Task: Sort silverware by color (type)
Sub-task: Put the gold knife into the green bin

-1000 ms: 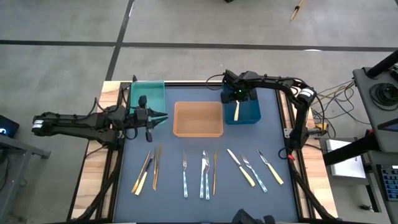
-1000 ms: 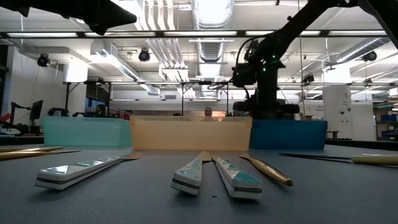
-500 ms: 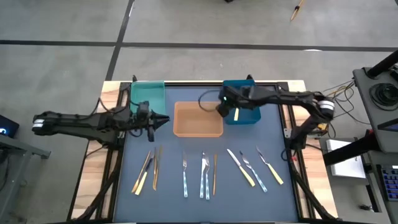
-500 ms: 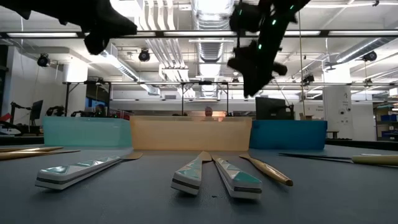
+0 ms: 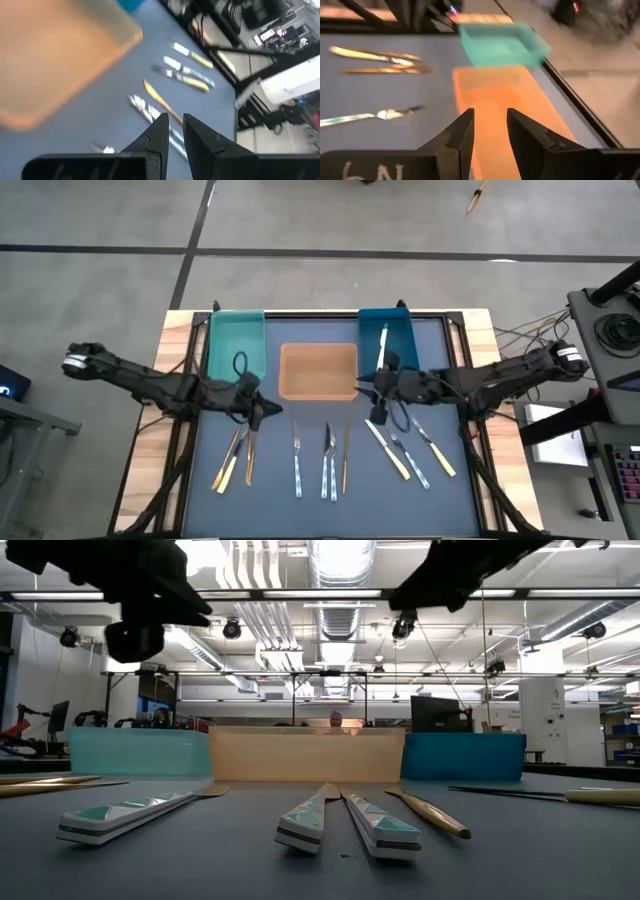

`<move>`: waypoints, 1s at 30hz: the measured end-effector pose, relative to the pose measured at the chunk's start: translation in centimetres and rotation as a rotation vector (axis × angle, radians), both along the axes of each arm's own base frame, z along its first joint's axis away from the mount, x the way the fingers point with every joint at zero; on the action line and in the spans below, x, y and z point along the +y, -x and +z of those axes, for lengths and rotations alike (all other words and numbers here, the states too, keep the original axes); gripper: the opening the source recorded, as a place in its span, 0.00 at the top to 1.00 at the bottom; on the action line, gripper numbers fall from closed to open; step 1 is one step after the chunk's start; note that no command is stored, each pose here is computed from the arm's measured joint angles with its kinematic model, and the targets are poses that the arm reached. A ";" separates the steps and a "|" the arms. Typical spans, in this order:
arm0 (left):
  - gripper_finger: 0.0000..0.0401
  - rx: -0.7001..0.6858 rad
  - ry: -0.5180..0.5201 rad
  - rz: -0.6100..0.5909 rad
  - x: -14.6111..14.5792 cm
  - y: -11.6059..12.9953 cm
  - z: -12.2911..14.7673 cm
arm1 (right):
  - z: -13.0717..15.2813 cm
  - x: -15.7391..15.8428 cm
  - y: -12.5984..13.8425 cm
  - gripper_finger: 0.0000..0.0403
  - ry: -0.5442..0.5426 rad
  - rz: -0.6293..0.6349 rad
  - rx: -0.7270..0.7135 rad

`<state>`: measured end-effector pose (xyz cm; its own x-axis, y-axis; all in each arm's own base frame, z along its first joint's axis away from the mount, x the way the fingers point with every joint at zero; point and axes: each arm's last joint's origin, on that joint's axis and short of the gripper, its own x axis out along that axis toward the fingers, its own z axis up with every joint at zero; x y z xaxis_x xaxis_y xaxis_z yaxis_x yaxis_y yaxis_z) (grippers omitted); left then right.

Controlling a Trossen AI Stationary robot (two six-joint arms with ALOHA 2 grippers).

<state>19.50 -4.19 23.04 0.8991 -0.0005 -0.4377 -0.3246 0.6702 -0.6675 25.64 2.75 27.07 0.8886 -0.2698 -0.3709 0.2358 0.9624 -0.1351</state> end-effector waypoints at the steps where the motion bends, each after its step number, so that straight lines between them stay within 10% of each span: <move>1: 0.90 0.012 0.027 -0.005 -0.5 -0.1 -0.2 | 0.0 0.3 0.3 0.73 0.014 0.021 -0.022; 30: 0.90 0.330 0.482 0.065 -5.1 -1.1 -5.0 | 2.0 0.5 1.4 0.73 0.370 0.230 -0.189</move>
<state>20.57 -9.33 18.05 0.7205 -0.2180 -0.6583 -0.5972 0.2875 -0.7488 24.27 3.24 29.10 0.9834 -0.1419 -0.1134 0.0758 0.8879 -0.4537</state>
